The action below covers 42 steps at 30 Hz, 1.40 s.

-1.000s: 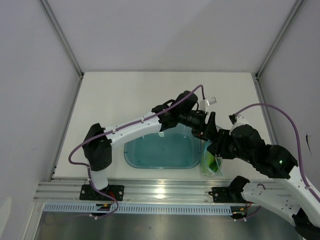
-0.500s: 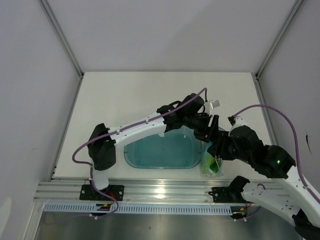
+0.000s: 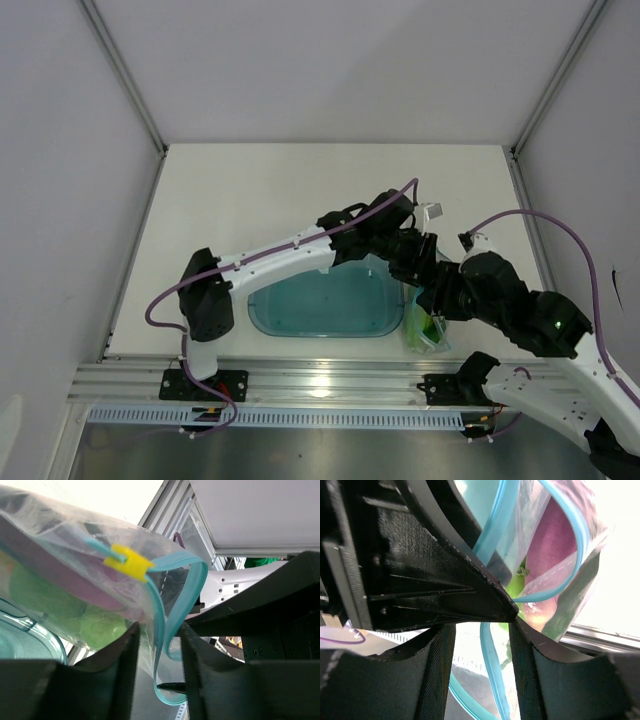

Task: Place the food in the zip-top bag and seal the zipper
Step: Adjust the zipper food storage bag at the center of the board.

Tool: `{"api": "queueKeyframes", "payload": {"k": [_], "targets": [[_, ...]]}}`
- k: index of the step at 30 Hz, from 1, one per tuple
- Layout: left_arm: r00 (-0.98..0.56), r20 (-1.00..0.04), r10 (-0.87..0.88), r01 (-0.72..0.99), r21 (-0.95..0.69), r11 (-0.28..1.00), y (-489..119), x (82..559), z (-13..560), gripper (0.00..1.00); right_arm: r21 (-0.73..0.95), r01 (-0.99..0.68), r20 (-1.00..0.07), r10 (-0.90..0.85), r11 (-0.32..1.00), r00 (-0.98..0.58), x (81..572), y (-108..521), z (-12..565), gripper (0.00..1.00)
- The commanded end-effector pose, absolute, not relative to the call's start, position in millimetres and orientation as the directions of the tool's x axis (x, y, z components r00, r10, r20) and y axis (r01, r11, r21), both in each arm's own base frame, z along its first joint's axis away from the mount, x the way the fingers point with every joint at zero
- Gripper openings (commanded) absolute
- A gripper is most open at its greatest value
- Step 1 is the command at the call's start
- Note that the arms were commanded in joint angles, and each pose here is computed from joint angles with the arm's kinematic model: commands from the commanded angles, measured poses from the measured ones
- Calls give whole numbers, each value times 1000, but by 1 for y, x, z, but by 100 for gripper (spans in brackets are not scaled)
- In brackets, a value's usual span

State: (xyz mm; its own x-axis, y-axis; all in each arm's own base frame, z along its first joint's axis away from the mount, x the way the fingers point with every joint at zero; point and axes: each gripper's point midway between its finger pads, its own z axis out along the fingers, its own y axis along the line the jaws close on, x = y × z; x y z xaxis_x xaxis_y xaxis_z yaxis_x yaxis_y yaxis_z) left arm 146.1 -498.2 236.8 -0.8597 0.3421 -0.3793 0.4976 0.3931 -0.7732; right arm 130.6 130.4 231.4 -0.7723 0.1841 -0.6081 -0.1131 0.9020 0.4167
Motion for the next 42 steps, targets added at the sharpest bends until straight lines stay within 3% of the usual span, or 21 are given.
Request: {"api": "queueKeyframes", "payload": {"k": [1,7,14,21,30,42], "targets": [[-840,-388,378,523,-762,381,-505,135,236,38,440,-95,-633,233,893,-738,143,135,240,49],[-842,-374,388,517,-764,385,-507,135,227,24,424,-86,-632,226,902,-742,143,132,238,49],[-834,-377,403,529,-752,394,-505,136,220,1,389,-63,-642,221,919,-734,141,120,241,49],[-810,-424,405,564,-755,335,-506,136,237,1,360,-42,-681,232,932,-695,136,98,268,49],[-751,-544,374,631,-759,163,-498,133,309,0,375,-32,-750,282,927,-598,131,71,319,49],[-695,-569,440,646,-763,34,-449,95,337,1,347,-81,-788,244,934,-566,137,73,334,48]]}}
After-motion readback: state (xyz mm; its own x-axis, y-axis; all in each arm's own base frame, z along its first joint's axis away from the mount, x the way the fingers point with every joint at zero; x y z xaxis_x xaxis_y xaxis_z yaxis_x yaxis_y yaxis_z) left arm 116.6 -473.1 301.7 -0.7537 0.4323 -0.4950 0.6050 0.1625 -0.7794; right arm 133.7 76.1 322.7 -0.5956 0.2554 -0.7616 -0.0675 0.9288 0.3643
